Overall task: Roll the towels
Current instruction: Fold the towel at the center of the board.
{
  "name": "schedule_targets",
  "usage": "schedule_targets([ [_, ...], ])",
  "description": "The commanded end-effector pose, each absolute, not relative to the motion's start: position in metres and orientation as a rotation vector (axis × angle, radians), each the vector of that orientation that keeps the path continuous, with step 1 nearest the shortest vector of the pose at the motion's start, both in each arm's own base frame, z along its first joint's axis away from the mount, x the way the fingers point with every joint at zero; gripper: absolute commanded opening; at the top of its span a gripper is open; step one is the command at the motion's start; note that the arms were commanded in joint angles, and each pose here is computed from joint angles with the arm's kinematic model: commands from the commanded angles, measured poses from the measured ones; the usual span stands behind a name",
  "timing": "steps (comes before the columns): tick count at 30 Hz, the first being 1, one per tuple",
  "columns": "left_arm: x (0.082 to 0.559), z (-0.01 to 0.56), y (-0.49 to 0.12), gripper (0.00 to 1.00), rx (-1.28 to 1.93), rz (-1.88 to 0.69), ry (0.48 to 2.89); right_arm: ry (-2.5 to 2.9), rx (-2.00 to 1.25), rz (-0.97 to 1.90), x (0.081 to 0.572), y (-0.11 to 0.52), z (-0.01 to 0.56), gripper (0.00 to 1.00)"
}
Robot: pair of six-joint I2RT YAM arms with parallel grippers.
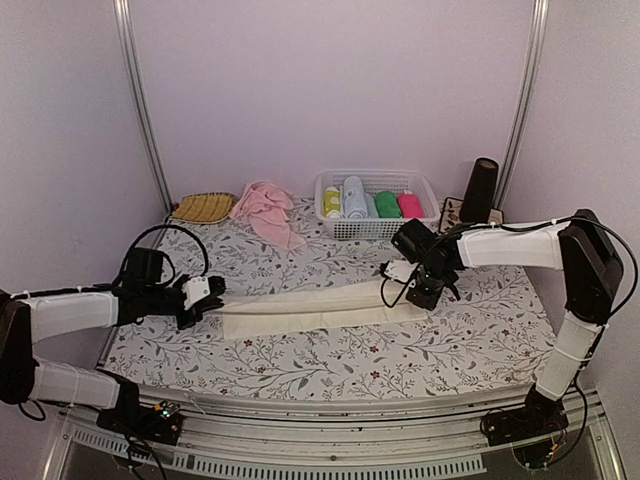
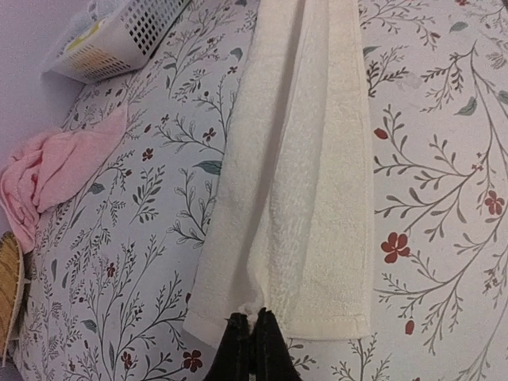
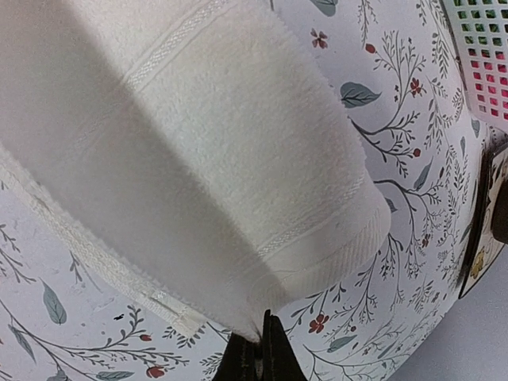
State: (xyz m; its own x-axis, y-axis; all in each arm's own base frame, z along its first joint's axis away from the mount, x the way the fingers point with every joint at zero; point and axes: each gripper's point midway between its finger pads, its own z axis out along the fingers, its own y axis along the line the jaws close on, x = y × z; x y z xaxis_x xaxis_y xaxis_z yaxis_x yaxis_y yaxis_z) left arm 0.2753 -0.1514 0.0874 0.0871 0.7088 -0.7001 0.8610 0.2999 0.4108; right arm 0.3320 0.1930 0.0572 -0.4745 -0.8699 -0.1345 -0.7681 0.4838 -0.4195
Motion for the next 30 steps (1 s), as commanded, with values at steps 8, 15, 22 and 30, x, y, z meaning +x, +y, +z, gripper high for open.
schedule_targets([
  [8,0.265,0.058,-0.165,0.00,1.591,-0.216,1.712,2.432,-1.384,-0.503,0.331,0.186,0.042,0.02],
  [15,0.261,0.052,-0.171,0.01,1.634,-0.205,1.696,2.418,-1.360,-0.572,0.339,0.180,0.038,0.02],
  [22,0.257,0.045,-0.168,0.03,1.669,-0.183,1.699,2.429,-1.387,-0.559,0.334,0.180,0.029,0.03],
  [30,0.251,0.044,-0.168,0.13,1.689,-0.199,1.690,2.443,-1.406,-0.516,0.328,0.182,0.026,0.05],
])
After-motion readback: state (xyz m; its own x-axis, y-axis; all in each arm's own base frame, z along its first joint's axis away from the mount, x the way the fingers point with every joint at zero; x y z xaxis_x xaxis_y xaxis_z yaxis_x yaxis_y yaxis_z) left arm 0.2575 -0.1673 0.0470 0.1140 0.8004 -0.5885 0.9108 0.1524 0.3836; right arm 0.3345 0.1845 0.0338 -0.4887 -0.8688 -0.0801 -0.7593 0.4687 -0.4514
